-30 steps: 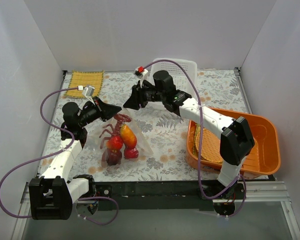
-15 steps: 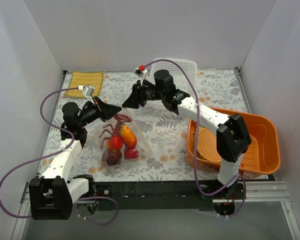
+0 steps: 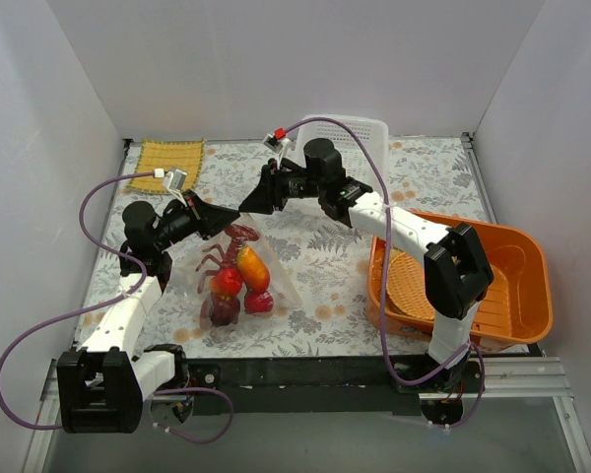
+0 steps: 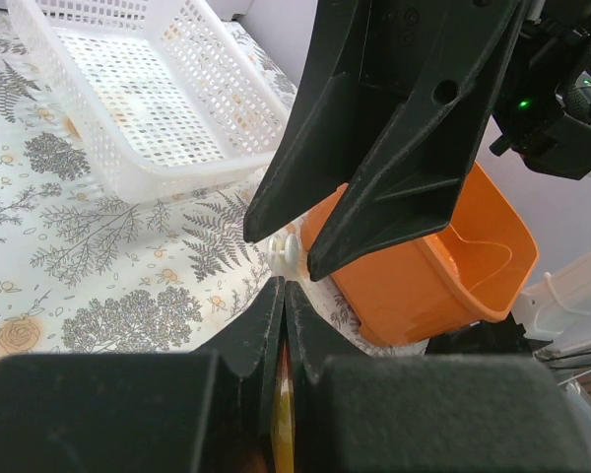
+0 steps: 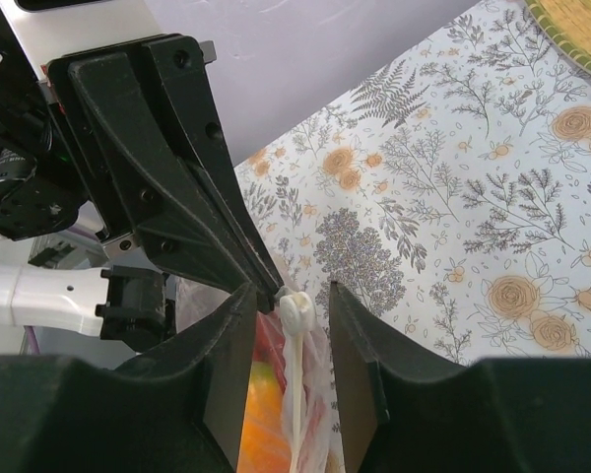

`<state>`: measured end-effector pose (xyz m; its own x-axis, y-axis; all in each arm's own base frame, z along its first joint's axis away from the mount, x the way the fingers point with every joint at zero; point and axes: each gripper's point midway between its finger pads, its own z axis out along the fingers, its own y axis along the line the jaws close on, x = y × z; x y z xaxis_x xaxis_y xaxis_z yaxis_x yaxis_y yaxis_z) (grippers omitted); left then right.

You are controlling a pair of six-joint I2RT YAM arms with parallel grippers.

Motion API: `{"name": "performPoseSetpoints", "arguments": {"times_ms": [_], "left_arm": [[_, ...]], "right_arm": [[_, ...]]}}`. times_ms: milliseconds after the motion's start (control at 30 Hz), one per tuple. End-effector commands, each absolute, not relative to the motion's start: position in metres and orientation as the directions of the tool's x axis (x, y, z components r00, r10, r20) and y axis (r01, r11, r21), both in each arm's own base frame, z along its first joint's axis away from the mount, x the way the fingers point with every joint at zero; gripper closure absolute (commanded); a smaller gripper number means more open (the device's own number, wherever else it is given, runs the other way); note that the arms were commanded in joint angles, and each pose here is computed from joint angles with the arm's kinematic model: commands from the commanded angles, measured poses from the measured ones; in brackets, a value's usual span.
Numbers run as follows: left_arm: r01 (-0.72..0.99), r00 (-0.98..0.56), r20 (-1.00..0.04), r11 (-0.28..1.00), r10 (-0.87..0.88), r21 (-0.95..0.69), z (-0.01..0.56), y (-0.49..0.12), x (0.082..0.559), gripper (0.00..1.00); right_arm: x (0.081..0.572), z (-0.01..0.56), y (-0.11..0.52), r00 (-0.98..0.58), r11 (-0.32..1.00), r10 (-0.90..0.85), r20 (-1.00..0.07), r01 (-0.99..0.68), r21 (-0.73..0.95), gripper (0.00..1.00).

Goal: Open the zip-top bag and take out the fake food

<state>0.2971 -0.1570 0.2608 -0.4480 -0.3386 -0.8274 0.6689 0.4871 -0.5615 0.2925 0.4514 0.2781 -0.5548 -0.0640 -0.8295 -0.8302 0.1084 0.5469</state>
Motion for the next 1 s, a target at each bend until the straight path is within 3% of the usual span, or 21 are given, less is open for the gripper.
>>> {"name": "performPoseSetpoints", "arguments": {"times_ms": [0,267,567,767,967], "left_arm": [[0.694,-0.41,-0.847,0.487,-0.339,-0.531,0.271,-0.156,0.296,1.0],[0.685,-0.413,-0.843,0.493,-0.345,-0.537,0.269,-0.155,0.298,1.0],[0.635,-0.41,-0.836,0.544,-0.365,-0.549,0.264,-0.148,0.308,1.0],[0.515,-0.368,-0.815,0.631,-0.447,-0.579,0.262,-0.13,0.327,1.0],[0.484,-0.331,-0.799,0.636,-0.502,-0.601,0.267,-0.124,0.331,1.0]], "right_arm": [[0.295,0.284,0.455,-0.532,0.085,-0.051,-0.845,-0.845,0.527,0.56],[0.291,0.279,0.455,-0.55,0.066,-0.059,-0.833,-0.835,0.546,0.63],[0.293,0.284,0.451,-0.545,0.094,-0.032,-0.838,-0.836,0.54,0.92],[0.291,0.28,0.443,-0.523,0.136,-0.042,-0.852,-0.847,0.513,0.92],[0.286,0.264,0.436,-0.514,0.188,-0.077,-0.854,-0.849,0.494,0.93]]}}
